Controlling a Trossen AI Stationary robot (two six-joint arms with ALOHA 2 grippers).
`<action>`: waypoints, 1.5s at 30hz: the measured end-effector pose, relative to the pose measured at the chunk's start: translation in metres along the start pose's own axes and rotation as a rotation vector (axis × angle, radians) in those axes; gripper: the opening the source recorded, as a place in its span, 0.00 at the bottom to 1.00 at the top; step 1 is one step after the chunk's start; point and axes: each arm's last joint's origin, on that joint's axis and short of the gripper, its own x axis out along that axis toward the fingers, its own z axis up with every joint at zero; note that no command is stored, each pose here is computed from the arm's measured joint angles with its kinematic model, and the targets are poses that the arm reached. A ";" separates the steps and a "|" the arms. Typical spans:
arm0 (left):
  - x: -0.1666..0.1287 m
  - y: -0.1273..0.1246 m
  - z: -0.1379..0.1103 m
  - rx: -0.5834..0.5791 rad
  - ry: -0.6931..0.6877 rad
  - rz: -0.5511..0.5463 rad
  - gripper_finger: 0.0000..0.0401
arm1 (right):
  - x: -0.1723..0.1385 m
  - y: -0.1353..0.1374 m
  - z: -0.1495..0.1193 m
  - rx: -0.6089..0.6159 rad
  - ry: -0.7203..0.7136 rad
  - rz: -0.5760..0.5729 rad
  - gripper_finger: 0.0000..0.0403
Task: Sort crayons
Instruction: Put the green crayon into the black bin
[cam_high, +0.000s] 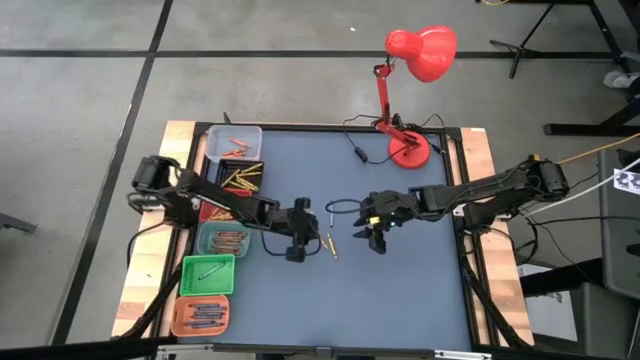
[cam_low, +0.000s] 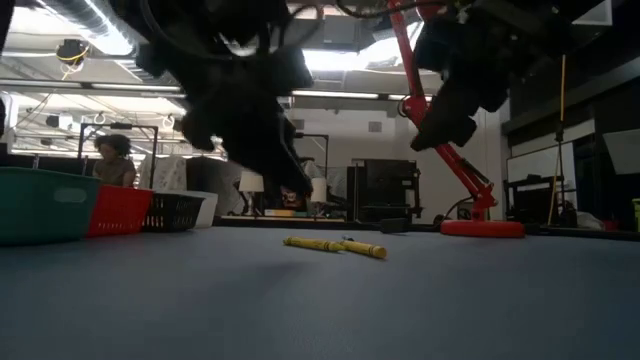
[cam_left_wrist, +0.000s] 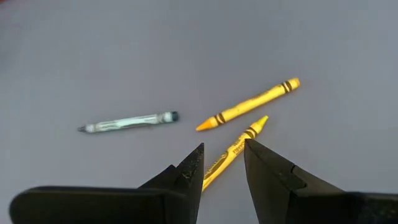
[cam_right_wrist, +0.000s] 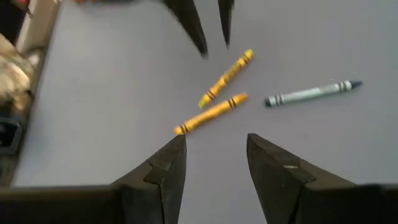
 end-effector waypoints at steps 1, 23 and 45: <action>0.004 0.001 -0.002 0.000 0.005 -0.012 0.25 | 0.000 0.000 0.001 0.015 -0.013 0.005 0.42; 0.039 0.012 -0.029 -0.043 0.125 -0.041 0.17 | 0.001 0.052 -0.013 0.093 -0.176 -0.159 0.42; -0.043 0.034 -0.002 -0.151 0.116 0.150 0.01 | 0.066 0.056 -0.053 0.260 -0.203 -0.386 0.42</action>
